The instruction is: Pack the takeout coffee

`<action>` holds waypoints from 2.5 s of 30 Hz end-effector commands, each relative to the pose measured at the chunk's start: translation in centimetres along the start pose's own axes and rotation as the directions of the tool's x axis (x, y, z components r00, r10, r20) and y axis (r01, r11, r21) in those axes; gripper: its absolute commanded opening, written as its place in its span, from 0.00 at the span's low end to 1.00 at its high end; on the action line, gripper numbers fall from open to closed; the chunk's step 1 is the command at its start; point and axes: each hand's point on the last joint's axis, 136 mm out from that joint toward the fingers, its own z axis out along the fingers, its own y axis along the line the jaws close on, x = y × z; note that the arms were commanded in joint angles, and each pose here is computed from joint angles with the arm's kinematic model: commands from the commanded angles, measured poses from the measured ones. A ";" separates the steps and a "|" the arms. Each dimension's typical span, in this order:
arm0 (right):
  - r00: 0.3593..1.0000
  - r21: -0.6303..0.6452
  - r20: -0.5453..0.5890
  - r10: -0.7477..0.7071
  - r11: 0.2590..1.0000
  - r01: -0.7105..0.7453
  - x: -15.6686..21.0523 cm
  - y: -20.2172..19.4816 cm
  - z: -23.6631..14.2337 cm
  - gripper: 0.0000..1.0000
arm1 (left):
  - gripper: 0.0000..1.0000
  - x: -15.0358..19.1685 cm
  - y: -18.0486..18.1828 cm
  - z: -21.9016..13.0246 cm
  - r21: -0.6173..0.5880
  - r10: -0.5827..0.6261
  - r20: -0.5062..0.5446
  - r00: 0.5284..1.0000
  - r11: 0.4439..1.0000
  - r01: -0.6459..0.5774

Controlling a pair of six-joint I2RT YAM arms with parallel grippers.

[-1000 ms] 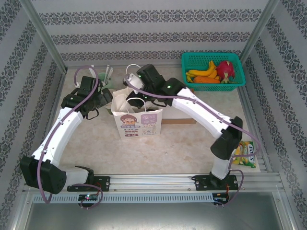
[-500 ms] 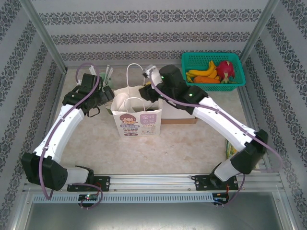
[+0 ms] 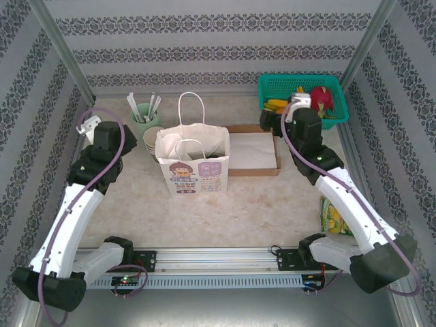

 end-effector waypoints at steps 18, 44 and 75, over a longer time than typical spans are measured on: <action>0.984 0.297 -0.139 0.109 0.953 -0.064 15.4 -16.8 6.3 0.98 | 0.99 8.5 6.4 11.1 -0.215 0.193 0.146 0.970 0.964 -0.159; 0.981 -0.086 0.060 -0.186 0.978 0.190 16.8 -9.8 7.5 0.98 | 0.99 12.9 -2.7 14.0 0.261 0.440 0.213 0.873 0.835 -0.485; 0.987 0.059 0.003 -0.164 0.985 0.163 16.9 -11.9 8.0 0.98 | 0.99 14.3 -3.1 16.9 0.224 0.339 0.187 0.922 0.899 -0.376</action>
